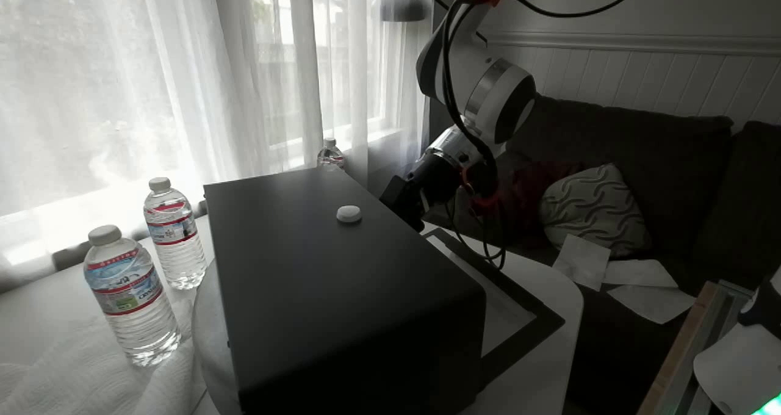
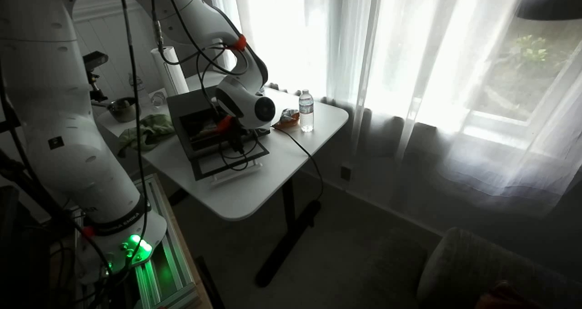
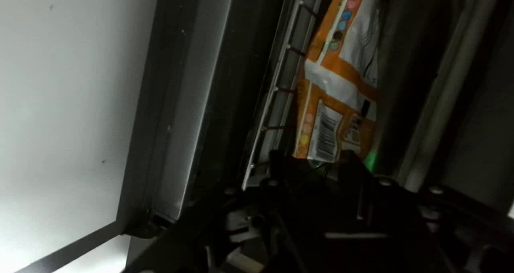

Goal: Remove the packet from the open oven and place it on top of the oven.

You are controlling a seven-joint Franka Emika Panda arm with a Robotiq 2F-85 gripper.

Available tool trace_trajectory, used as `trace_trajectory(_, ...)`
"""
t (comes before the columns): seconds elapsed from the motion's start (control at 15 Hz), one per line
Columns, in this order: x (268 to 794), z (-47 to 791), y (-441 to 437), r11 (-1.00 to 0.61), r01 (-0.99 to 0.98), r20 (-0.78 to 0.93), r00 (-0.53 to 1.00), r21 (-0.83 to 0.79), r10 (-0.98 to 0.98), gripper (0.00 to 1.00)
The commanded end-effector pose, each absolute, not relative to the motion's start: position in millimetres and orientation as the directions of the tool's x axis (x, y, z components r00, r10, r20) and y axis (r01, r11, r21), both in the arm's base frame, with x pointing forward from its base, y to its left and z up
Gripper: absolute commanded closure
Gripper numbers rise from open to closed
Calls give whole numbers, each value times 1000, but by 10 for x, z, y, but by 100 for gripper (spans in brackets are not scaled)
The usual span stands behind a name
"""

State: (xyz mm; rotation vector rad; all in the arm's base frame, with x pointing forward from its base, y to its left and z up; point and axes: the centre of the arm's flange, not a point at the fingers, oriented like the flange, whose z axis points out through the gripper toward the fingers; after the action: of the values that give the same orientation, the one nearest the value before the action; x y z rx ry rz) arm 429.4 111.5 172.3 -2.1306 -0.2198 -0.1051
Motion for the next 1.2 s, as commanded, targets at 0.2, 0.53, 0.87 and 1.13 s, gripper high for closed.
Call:
trace_trajectory(0.2, 4355, 1604, 1210, -468, 187, 150, 982, -863, 116, 61)
trace_trajectory(0.53, 4319, 1499, 1264, -450, 158, 105, 985, -879, 140, 57)
trace_trajectory(0.87, 4289, 1503, 1273, -420, 151, 98, 984, -895, 146, 89)
trace_trajectory(1.13, 4244, 1588, 1225, -402, 153, 105, 985, -903, 140, 100)
